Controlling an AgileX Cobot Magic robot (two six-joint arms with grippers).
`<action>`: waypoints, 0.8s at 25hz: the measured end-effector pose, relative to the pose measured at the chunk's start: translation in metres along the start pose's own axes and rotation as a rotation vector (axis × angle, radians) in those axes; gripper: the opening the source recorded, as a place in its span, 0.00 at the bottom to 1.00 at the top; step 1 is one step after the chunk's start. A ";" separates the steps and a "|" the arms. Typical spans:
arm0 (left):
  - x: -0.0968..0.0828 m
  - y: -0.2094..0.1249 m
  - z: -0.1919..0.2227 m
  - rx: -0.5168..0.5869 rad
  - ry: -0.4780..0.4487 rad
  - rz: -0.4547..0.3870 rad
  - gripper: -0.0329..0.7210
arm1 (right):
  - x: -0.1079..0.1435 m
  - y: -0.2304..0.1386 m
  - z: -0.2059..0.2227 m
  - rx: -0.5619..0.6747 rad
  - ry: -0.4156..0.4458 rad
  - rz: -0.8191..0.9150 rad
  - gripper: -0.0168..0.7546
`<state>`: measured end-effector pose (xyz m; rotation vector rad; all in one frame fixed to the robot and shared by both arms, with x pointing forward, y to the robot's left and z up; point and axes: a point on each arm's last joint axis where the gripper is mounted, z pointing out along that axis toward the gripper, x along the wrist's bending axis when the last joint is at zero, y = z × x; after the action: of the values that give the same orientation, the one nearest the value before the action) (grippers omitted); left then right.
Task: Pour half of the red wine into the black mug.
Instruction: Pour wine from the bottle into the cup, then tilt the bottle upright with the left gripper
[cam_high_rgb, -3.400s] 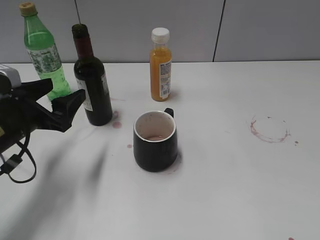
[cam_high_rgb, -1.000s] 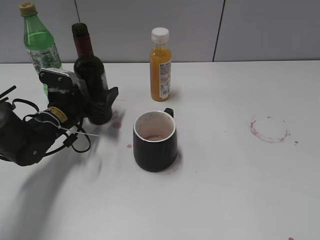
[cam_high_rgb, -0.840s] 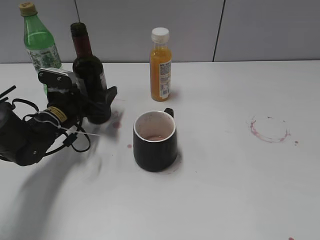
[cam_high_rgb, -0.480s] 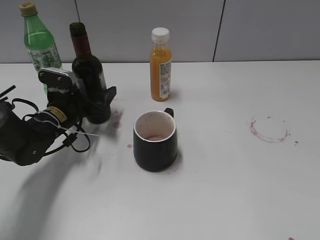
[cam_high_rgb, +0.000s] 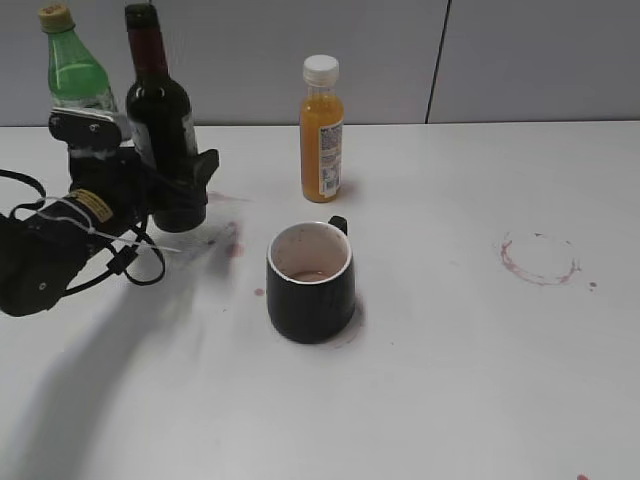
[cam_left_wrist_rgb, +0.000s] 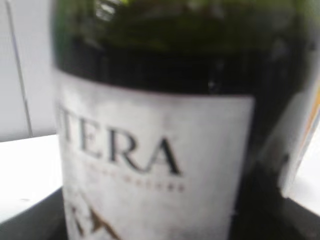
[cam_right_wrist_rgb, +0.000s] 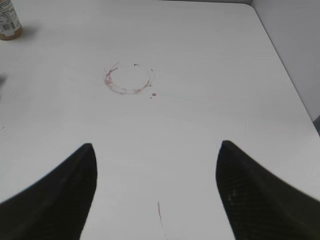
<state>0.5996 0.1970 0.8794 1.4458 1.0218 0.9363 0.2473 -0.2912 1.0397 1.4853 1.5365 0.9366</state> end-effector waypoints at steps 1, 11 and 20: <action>0.001 0.004 -0.006 -0.005 0.010 -0.004 0.77 | 0.000 0.000 0.000 0.000 0.000 0.000 0.75; 0.007 0.013 -0.054 0.045 0.109 -0.046 0.77 | 0.000 0.000 0.000 0.000 0.000 0.000 0.75; 0.006 0.024 -0.090 0.064 0.151 0.091 0.77 | 0.000 0.000 0.000 0.000 0.000 0.000 0.75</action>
<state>0.5189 0.2301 0.9127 1.5029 1.1123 1.1005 0.2473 -0.2912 1.0397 1.4853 1.5365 0.9366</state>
